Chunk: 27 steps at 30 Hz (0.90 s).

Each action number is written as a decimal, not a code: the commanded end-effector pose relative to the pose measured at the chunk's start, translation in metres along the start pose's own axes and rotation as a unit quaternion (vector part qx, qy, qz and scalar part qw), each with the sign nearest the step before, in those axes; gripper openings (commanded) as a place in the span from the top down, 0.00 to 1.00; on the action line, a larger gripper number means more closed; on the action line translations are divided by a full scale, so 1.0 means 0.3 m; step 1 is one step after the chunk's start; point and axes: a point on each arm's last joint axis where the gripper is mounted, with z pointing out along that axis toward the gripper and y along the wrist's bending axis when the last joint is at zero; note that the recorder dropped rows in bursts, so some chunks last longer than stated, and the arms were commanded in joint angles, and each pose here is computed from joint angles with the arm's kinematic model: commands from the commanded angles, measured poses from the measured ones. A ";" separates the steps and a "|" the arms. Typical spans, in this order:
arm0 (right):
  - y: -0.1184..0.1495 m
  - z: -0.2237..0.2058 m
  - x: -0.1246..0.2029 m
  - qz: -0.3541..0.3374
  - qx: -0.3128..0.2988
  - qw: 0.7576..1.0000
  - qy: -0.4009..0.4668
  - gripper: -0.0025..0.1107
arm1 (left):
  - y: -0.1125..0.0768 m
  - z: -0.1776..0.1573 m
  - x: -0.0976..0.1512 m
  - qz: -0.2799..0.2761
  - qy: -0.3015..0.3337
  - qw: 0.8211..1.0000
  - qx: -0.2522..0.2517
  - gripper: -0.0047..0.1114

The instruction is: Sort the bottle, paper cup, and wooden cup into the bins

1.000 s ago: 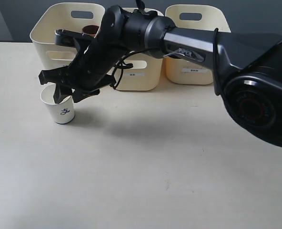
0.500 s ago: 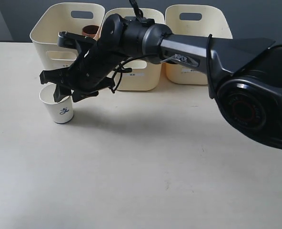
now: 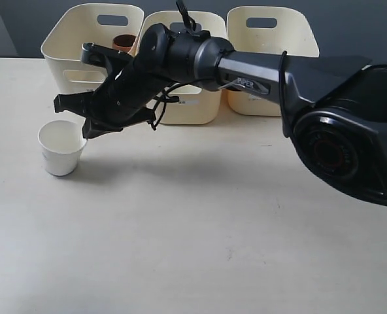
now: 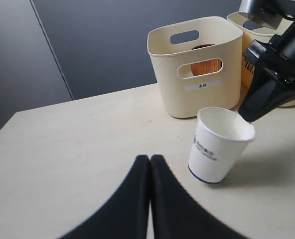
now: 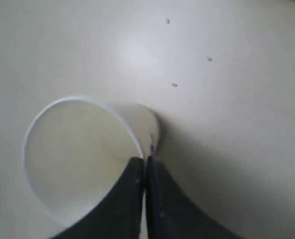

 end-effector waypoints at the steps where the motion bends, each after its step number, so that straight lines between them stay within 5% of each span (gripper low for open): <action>1: -0.002 -0.021 -0.007 -0.024 0.011 1.000 0.000 0.98 | 0.000 -0.001 -0.001 -0.001 -0.005 1.000 0.001 0.96; 10: 0.035 -0.085 -0.020 -0.047 0.015 0.999 0.002 0.98 | 0.000 -0.001 -0.001 -0.001 -0.005 1.000 0.001 0.96; 27: 0.020 -0.102 0.067 -0.106 0.038 0.982 0.148 0.98 | 0.000 -0.001 -0.001 -0.001 -0.005 1.000 0.001 0.96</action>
